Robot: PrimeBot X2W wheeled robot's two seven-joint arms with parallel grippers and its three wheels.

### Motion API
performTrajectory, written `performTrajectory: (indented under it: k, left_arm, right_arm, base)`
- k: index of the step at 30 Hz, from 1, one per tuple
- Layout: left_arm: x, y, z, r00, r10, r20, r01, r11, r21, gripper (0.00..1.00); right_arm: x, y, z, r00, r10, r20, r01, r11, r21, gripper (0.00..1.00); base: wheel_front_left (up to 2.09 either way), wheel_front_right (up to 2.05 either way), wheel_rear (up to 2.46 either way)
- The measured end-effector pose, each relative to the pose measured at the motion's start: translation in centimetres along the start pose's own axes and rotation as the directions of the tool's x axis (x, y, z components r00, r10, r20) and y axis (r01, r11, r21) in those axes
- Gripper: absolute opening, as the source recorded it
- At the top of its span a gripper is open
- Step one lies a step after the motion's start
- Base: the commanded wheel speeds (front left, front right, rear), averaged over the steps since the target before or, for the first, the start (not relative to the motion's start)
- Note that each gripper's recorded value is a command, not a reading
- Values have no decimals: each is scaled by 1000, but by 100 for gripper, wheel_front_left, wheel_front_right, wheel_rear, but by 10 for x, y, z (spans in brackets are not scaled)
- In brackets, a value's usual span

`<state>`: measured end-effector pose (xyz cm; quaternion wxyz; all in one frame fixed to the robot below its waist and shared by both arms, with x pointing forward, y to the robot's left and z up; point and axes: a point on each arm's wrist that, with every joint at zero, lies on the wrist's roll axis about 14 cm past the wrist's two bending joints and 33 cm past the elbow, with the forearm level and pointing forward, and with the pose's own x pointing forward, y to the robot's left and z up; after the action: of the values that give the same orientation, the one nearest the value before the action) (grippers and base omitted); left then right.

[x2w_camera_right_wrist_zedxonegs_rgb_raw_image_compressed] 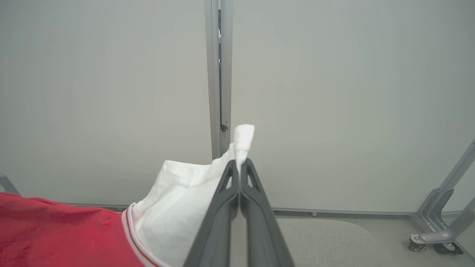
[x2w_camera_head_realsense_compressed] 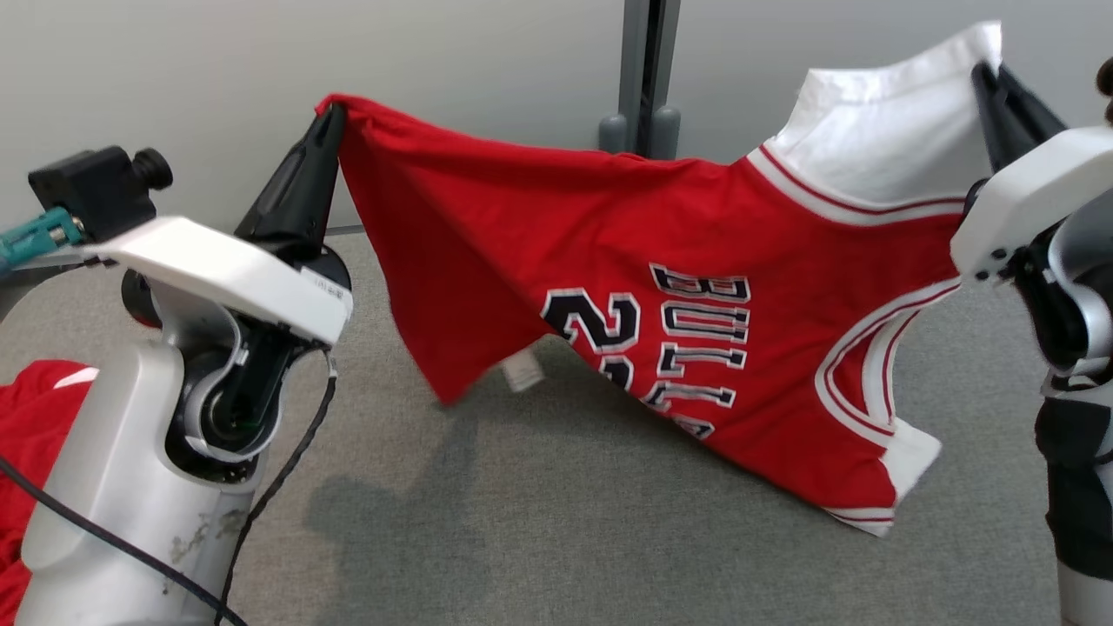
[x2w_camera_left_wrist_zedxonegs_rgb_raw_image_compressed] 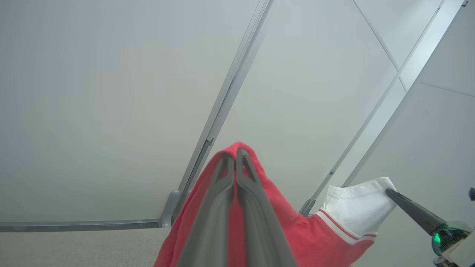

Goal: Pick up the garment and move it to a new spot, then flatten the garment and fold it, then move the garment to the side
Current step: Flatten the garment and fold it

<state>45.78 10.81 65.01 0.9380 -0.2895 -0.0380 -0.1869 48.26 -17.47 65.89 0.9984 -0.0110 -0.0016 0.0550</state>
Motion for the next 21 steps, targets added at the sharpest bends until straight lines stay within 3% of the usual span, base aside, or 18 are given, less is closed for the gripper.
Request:
performTrajectory:
  k: [5, 8, 14, 18, 21]
  left_arm:
    - [9, -46, 31, 991, -127, 33, 126, 992, 8, 0]
    - [14, -65, 38, 984, -176, 29, 177, 984, -4, 0]
    - [35, -57, 23, 987, -155, -52, 151, 986, -70, 0]
    - [67, -39, 9, 989, -112, -93, 101, 988, -112, 0]
    - [109, -20, 12, 997, -69, -34, 63, 986, -154, 0]
  right_arm:
    - [-26, -9, 89, 957, -14, 290, 36, 997, -71, 0]
    - [-38, -12, 121, 924, -15, 383, 58, 993, -100, 0]
    - [-9, -5, 98, 970, 25, 241, 9, 990, -139, 0]
    - [32, 1, 73, 991, 58, 123, -47, 995, -86, 0]
    - [76, -8, 60, 996, 37, 79, -31, 997, -75, 0]
  base:
    - [0, 0, 0]
    - [0, 0, 0]
    - [0, 0, 0]
    - [0, 0, 0]
    - [0, 0, 0]
